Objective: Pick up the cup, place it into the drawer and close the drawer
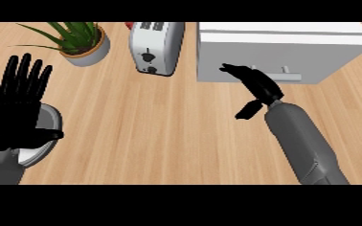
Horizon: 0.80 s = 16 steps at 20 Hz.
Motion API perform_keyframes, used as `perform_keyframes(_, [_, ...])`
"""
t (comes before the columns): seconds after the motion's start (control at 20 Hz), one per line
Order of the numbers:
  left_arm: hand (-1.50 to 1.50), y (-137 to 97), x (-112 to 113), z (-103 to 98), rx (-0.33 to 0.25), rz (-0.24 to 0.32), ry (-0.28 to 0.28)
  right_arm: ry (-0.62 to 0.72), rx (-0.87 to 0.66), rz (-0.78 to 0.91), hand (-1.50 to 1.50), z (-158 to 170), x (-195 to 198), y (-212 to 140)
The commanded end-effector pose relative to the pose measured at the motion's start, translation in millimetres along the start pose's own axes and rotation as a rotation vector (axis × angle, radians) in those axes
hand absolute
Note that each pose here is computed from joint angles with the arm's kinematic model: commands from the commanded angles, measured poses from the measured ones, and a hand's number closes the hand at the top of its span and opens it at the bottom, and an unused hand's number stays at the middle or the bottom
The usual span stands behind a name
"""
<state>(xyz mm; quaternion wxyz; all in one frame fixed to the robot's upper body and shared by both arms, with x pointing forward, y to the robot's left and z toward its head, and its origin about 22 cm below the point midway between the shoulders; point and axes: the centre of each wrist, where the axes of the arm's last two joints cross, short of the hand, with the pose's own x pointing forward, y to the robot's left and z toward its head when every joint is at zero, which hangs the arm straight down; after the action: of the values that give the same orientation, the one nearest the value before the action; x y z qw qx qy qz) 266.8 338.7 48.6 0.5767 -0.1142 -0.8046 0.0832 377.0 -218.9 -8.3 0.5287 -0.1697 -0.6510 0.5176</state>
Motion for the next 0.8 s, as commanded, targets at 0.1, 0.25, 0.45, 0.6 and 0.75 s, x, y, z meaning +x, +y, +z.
perform_keyframes(0.1, [-1.50,13.0,2.3,2.4,-0.022,0.016,0.003,0.024,0.004,-0.064,-1.50,-16.1,-21.0,-14.8])
perform_keyframes(0.25, [-1.50,1.0,-12.3,-1.0,-0.041,0.029,0.003,0.054,0.029,-0.059,-1.50,-21.2,-25.3,-44.2])
perform_keyframes(0.45, [-1.50,1.9,-10.8,-1.6,-0.036,0.030,-0.006,0.070,0.009,-0.053,-1.50,-8.9,-44.0,-76.1])
perform_keyframes(0.6, [-1.50,6.8,-4.9,-3.2,-0.077,0.024,0.007,0.073,0.002,-0.045,-1.50,-3.0,-51.3,-74.7])
perform_keyframes(0.75, [-1.50,-5.0,-12.6,-6.0,-0.059,0.001,0.002,0.069,-0.003,-0.067,-1.50,-19.3,-35.8,-78.5])
